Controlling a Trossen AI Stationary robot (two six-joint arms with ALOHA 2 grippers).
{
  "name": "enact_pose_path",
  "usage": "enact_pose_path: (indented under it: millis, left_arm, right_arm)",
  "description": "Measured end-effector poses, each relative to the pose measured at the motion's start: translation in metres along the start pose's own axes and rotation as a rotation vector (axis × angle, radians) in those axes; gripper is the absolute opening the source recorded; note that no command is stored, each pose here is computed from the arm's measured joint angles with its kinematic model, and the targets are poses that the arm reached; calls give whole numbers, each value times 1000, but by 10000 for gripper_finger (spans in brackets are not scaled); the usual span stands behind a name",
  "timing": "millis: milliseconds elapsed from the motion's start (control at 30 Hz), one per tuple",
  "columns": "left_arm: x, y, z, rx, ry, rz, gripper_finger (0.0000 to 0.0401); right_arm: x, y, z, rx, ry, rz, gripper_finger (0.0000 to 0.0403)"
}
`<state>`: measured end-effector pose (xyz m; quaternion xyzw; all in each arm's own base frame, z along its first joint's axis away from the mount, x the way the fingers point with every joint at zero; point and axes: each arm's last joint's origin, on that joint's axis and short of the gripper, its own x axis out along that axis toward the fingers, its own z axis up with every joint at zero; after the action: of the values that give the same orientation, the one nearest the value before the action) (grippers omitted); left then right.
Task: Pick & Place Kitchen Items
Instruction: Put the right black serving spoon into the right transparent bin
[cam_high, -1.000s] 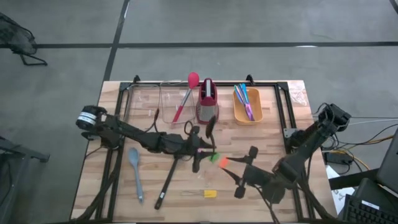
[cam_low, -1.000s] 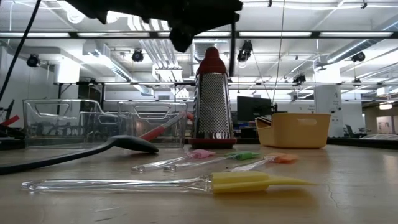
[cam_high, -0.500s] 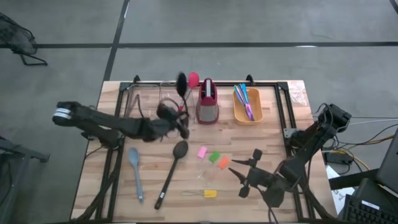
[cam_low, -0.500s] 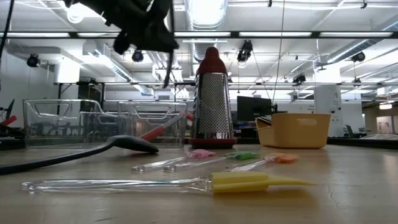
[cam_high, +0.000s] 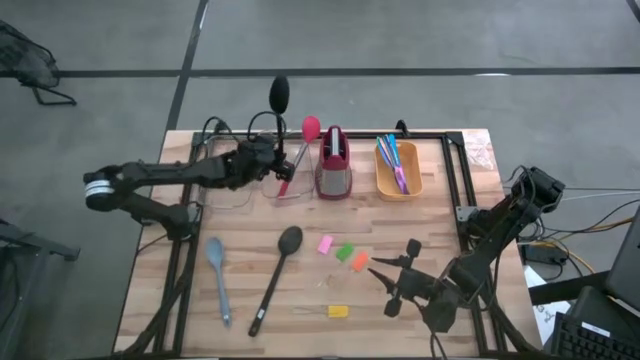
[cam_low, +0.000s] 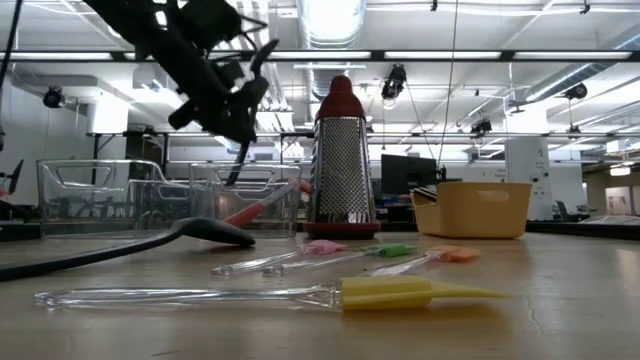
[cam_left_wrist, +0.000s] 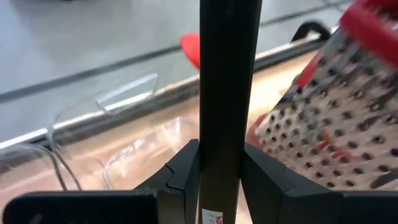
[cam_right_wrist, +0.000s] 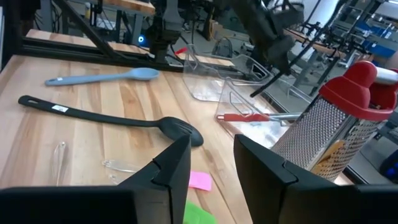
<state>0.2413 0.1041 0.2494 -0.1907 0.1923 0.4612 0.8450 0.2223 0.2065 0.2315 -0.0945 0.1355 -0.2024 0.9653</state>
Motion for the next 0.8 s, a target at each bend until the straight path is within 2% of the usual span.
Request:
enact_pose_path:
  millis: [333,400,500,633,800]
  left_arm:
    - [31,7,-11,23,184,-38,101]
    - [34,7,-10,-7,220,-67,101]
    - [37,7,-14,-46,272,-42,101]
    - [42,9,-17,-40,333,-10,101]
    - [50,9,-26,-57,435,-48,101]
  right_arm:
    - [0,0,0,0,0,0,96]
    - [0,0,0,0,0,0,90]
    - [0,0,-1,-1,1,0,82]
    - [0,0,-2,-5,2,-1,73]
    - [0,0,-3,-5,2,-1,69]
